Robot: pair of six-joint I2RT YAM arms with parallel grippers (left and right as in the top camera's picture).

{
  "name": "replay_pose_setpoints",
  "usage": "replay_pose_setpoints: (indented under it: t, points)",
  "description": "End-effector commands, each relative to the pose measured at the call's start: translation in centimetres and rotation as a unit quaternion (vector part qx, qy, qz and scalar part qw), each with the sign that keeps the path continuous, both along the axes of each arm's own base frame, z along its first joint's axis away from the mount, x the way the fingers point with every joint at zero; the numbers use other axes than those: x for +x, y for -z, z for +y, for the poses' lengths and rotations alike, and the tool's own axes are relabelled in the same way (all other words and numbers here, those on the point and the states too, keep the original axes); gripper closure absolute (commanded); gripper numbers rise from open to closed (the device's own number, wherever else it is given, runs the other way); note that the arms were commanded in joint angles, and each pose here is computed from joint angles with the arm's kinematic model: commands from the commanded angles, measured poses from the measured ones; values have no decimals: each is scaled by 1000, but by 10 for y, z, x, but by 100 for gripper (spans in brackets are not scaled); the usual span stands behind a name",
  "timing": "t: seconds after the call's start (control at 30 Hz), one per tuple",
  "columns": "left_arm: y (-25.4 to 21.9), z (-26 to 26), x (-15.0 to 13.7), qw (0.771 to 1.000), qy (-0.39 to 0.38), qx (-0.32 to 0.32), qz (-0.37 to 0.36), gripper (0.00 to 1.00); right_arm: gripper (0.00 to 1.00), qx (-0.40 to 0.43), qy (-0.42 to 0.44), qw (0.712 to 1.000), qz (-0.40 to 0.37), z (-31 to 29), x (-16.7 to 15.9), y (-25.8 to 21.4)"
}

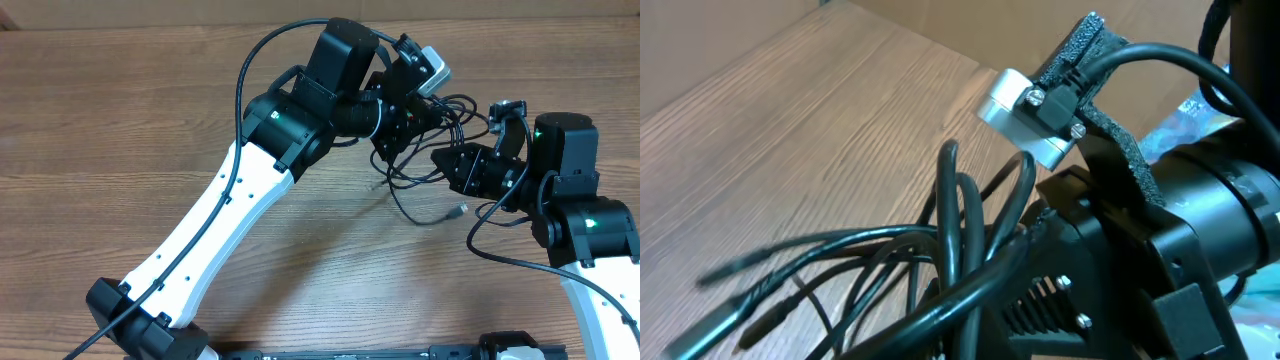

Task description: Untangle cables

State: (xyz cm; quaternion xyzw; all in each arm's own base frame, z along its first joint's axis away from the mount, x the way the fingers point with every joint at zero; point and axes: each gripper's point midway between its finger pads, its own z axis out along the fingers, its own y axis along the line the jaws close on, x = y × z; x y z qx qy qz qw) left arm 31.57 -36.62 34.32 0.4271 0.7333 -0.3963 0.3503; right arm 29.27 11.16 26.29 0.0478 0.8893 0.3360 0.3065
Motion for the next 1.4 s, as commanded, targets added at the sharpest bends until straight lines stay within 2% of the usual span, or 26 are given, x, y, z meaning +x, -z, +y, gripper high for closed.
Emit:
replay_pose_setpoints:
  t: [0.0, 0.1, 0.17, 0.3, 0.43, 0.7, 0.77, 0.93, 1.0, 1.2, 1.37]
  points:
    - [-17, -1, -8, 1000, 16, -16, -18, 96, 96, 1, -8, 1000, -12, 2, -1, -5]
    - [-14, 3, 6, 999, -38, -12, 6, 96, 96, 11, -18, 1000, -10, 6, -4, -7]
    - [-9, 11, 22, 993, -111, -5, 41, 96, 96, 20, -28, 999, -11, 9, -5, -9]
    - [0, 30, 48, 960, -253, -12, 116, 96, 96, 32, -38, 999, -13, 13, -8, -13]
    - [2, 42, 61, 932, -328, -28, 149, 96, 96, 50, -59, 997, -29, 20, -11, -23]
    - [7, 57, 72, 894, -405, -45, 185, 96, 96, 60, -71, 993, -70, 23, -21, -45]
    - [11, 67, 77, 872, -444, -48, 199, 96, 96, 60, -72, 992, -82, 23, -25, -50]
    - [27, 93, 80, 798, -543, -64, 253, 96, 96, 62, -71, 989, -110, 22, -34, -65]
    - [30, 97, 80, 782, -559, -71, 268, 96, 96, 66, -69, 988, -118, 22, -38, -71]
    - [30, 99, 81, 775, -566, -75, 271, 96, 96, 66, -67, 987, -132, 21, -44, -78]
    - [29, 100, 83, 779, -563, -75, 266, 96, 96, 51, -13, 995, -82, 8, -42, -59]
